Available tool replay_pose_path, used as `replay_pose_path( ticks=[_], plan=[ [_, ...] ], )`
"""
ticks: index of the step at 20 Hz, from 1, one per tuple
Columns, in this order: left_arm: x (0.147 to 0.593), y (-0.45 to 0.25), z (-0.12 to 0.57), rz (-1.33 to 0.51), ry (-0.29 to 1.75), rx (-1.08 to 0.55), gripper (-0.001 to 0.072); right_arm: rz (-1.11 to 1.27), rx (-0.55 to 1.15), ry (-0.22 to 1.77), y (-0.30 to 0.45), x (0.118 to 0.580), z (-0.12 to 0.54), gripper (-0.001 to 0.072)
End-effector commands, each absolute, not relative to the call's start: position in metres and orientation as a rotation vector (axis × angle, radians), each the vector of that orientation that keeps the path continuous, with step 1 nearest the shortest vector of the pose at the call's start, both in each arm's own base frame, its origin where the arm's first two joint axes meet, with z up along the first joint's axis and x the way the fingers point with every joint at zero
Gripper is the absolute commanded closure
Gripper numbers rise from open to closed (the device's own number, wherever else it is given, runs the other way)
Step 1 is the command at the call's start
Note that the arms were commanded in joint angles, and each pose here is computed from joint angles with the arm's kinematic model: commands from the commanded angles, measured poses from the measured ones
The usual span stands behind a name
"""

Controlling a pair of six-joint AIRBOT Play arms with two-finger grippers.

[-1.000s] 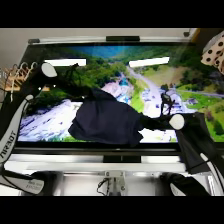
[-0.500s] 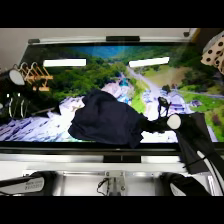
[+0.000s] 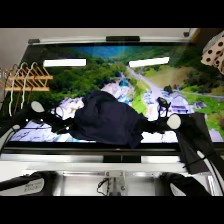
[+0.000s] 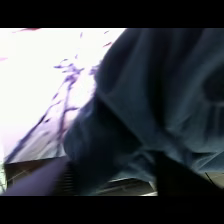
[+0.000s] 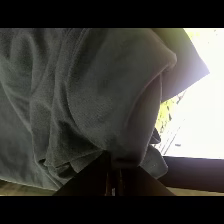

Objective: Fold the shirts.

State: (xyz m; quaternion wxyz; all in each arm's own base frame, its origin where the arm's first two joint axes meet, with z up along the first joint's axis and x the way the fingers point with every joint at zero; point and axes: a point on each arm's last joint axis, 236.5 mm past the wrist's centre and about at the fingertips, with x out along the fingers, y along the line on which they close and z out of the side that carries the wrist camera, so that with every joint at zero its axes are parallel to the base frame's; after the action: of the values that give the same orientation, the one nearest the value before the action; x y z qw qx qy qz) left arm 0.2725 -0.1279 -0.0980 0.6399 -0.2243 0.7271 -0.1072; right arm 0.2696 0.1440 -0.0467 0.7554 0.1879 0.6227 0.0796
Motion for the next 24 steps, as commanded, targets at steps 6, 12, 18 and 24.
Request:
replay_pose_path(
  ticks=[6,12,18,24],
  plan=[
    [0.351,-0.166,0.032,-0.569,1.240,-0.252,0.0670,0.352,0.174,1.225,0.145,0.292,0.006,0.0639],
    [0.319,-0.140,0.490,-0.561,0.011,0.031,0.0670,0.272,-0.075,0.412,0.093,0.335,0.323,0.0639],
    [0.212,-0.100,0.579,-0.453,-0.198,-0.140,0.0670,0.270,0.045,-0.130,0.061,0.220,0.516,0.0639],
    [0.255,-0.097,0.401,-0.389,0.440,-0.117,0.0669,0.127,-0.056,-0.017,0.033,0.245,0.487,0.0639]
  ],
)
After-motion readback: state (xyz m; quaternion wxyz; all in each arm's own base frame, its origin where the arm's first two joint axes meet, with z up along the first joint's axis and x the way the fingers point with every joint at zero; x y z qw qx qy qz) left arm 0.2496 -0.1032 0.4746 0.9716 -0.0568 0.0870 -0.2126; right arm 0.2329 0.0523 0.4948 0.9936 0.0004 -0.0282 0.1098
